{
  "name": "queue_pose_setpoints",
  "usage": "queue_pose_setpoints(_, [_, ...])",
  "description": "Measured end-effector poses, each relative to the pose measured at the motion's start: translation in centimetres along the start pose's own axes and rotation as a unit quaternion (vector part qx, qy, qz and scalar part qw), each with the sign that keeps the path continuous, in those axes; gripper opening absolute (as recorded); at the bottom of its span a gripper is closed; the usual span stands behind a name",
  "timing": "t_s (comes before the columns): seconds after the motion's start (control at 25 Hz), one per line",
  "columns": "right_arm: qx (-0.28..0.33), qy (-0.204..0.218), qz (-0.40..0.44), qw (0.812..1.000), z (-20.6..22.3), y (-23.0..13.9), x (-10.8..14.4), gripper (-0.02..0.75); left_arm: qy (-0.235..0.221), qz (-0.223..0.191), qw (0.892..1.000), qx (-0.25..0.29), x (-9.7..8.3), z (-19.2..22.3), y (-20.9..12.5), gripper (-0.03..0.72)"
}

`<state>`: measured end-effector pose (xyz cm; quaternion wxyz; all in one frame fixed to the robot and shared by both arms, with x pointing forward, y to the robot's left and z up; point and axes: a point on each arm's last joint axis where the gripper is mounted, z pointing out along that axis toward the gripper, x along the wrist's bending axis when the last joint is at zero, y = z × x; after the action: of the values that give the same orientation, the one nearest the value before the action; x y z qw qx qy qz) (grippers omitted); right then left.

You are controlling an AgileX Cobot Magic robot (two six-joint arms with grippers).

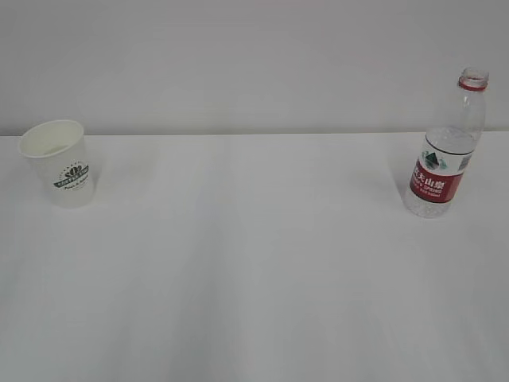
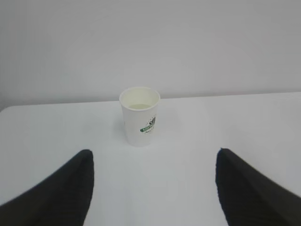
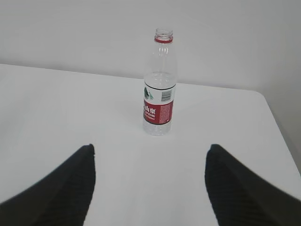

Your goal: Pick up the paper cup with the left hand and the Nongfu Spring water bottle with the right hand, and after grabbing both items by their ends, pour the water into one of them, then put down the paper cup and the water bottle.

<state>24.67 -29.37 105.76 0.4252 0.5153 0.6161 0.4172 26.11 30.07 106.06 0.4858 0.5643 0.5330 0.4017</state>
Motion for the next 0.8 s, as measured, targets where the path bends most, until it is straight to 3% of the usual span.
queue_pose_setpoints(0.8, [0.099, 0.006, 0.027, 0.995, -1.7, -1.0, 0.2, 0.548, -0.006, 0.002, 0.993, 0.119, -0.2, -2.6, -0.2, 0.58])
